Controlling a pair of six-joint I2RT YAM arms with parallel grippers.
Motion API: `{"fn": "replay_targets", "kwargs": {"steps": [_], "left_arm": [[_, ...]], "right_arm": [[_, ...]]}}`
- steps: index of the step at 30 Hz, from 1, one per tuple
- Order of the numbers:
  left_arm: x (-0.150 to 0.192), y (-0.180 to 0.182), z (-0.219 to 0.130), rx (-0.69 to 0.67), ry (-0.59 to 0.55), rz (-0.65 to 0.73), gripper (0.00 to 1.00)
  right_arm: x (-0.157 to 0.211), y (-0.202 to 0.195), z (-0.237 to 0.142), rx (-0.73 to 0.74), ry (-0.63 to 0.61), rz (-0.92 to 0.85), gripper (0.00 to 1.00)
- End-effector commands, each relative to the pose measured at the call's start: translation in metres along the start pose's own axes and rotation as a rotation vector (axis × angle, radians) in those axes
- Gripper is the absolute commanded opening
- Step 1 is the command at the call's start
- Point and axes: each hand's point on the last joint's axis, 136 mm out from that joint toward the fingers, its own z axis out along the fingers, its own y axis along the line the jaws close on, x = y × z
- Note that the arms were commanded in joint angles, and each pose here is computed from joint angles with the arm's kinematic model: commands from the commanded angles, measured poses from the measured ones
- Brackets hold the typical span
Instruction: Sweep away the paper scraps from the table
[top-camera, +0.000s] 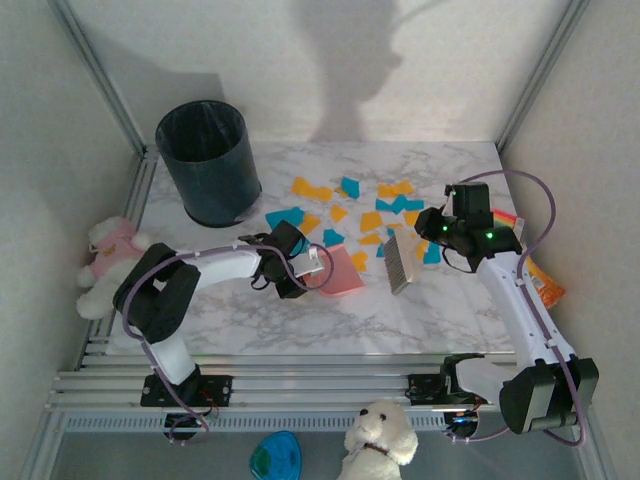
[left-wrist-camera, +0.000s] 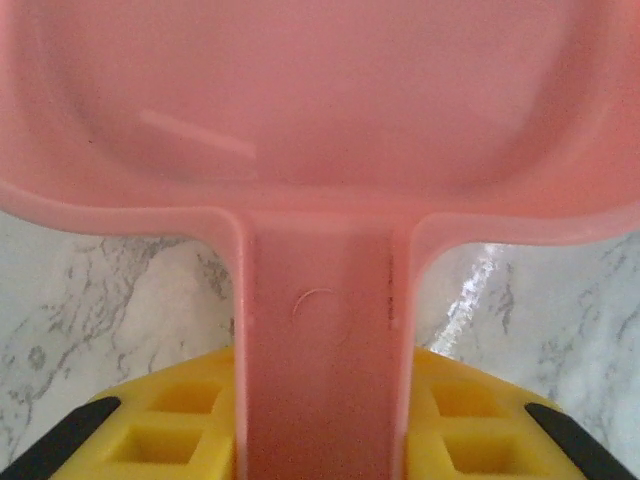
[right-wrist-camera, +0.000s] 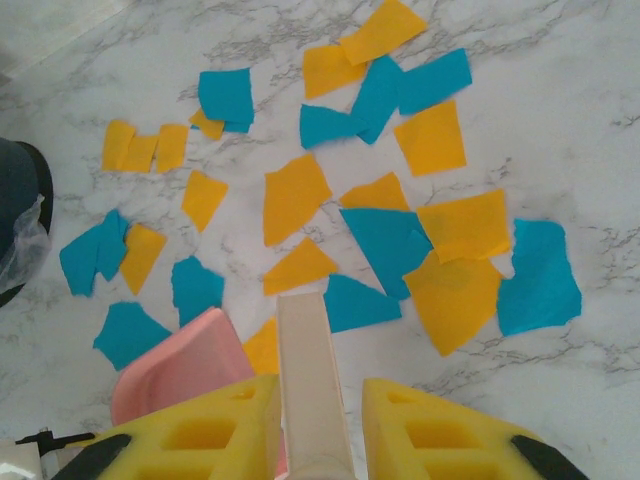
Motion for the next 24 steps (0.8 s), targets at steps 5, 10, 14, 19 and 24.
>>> {"fn": "replay_targets", "kwargs": {"steps": [5, 10, 14, 19, 24], "left_arm": [[-0.002, -0.003, -0.024, -0.011, 0.042, -0.053, 0.00], [-0.009, 0.000, -0.038, -0.040, 0.035, -0.058, 0.00], [-0.015, 0.002, -0.049, -0.056, 0.042, -0.063, 0.00], [-0.020, 0.000, -0.061, -0.052, 0.043, -0.071, 0.00], [-0.027, 0.009, -0.074, -0.115, 0.058, -0.114, 0.00]], "right_arm": [[-0.001, 0.001, 0.002, -0.014, -0.006, 0.007, 0.00], [-0.002, 0.003, 0.005, -0.028, -0.011, 0.013, 0.00], [-0.003, 0.005, 0.005, -0.044, -0.016, 0.009, 0.00], [-0.003, 0.008, 0.004, -0.062, -0.030, 0.002, 0.00], [-0.005, 0.007, 0.001, -0.057, -0.042, -0.012, 0.00]]}}
